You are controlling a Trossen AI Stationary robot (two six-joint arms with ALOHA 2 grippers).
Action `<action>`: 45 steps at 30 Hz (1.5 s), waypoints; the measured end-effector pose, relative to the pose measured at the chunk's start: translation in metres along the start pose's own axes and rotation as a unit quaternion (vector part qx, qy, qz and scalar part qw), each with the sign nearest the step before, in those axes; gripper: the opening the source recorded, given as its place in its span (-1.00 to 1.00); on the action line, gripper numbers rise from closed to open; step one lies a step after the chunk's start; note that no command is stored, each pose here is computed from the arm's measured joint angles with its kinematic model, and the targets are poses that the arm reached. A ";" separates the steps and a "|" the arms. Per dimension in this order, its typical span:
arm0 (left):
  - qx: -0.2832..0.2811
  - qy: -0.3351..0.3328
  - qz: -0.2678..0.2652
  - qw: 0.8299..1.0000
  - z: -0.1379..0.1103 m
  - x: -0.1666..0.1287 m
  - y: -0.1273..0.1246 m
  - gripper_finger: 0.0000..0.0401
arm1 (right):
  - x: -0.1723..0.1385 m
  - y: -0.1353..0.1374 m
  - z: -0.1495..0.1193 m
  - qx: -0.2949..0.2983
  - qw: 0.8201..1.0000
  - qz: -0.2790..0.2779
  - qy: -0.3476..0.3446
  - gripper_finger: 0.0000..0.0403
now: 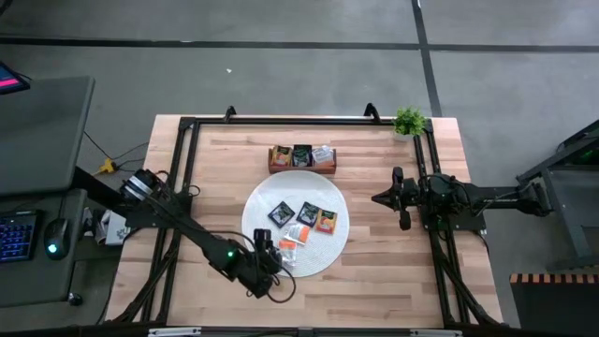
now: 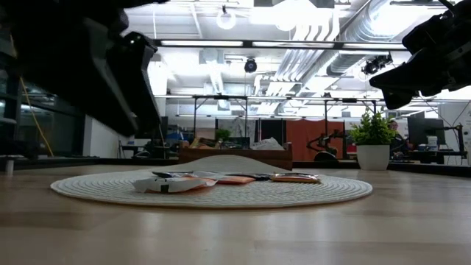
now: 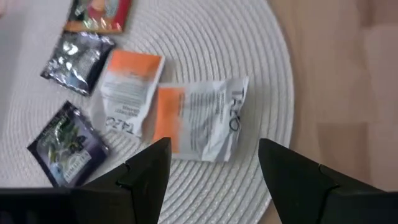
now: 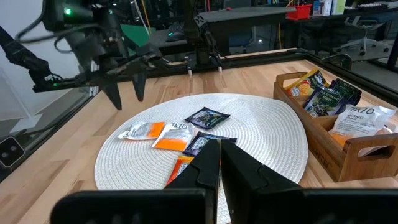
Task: Pick & Place Tea
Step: Put the white tea bag into the right section of the wooden organizer
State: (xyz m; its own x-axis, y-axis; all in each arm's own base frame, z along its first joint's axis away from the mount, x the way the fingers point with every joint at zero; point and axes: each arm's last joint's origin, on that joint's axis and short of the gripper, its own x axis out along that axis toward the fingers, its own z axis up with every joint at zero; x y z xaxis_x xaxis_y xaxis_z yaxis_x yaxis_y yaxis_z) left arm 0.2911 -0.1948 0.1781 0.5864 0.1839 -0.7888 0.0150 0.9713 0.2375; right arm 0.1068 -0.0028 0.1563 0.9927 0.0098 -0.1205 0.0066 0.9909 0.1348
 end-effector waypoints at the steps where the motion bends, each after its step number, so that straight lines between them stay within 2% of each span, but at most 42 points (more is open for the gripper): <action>1: 0.004 0.004 0.004 1.000 0.000 0.003 -0.001 0.19 | 0.000 0.000 0.000 0.000 1.000 0.000 0.000 -0.94; 11: 0.039 0.010 0.005 0.999 0.006 0.019 -0.014 0.19 | 0.000 0.000 0.000 0.000 1.000 0.000 0.000 -0.94; 23: 0.062 0.015 0.019 0.998 0.003 0.023 -0.014 0.19 | 0.000 0.000 0.000 0.000 1.000 0.000 0.000 -0.94; 28: 0.061 0.011 0.041 0.997 0.004 0.024 -0.010 0.19 | 0.000 0.000 0.000 0.000 1.000 0.000 0.000 -0.94; 35: 0.058 0.021 0.033 0.998 0.003 0.033 -0.010 0.19 | 0.000 0.000 0.000 0.000 1.000 0.000 0.000 -0.94; 39: 0.060 0.037 0.007 0.998 -0.001 0.038 -0.014 0.19 | 0.000 0.000 0.000 0.000 1.000 0.000 0.000 -0.94; 45: 0.059 0.035 0.012 0.998 -0.001 0.039 -0.014 0.19 | 0.000 0.000 0.000 0.000 1.000 0.000 0.000 -0.94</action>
State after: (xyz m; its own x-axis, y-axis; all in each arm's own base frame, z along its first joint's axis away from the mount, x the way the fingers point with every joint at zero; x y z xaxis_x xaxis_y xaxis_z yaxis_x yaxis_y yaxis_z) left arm 0.3135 -0.2012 0.1432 0.5300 0.2208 -0.8188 0.0992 0.9427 0.3185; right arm 0.1068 -0.0028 0.1563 0.9927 0.0096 -0.1205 0.0068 0.9908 0.1349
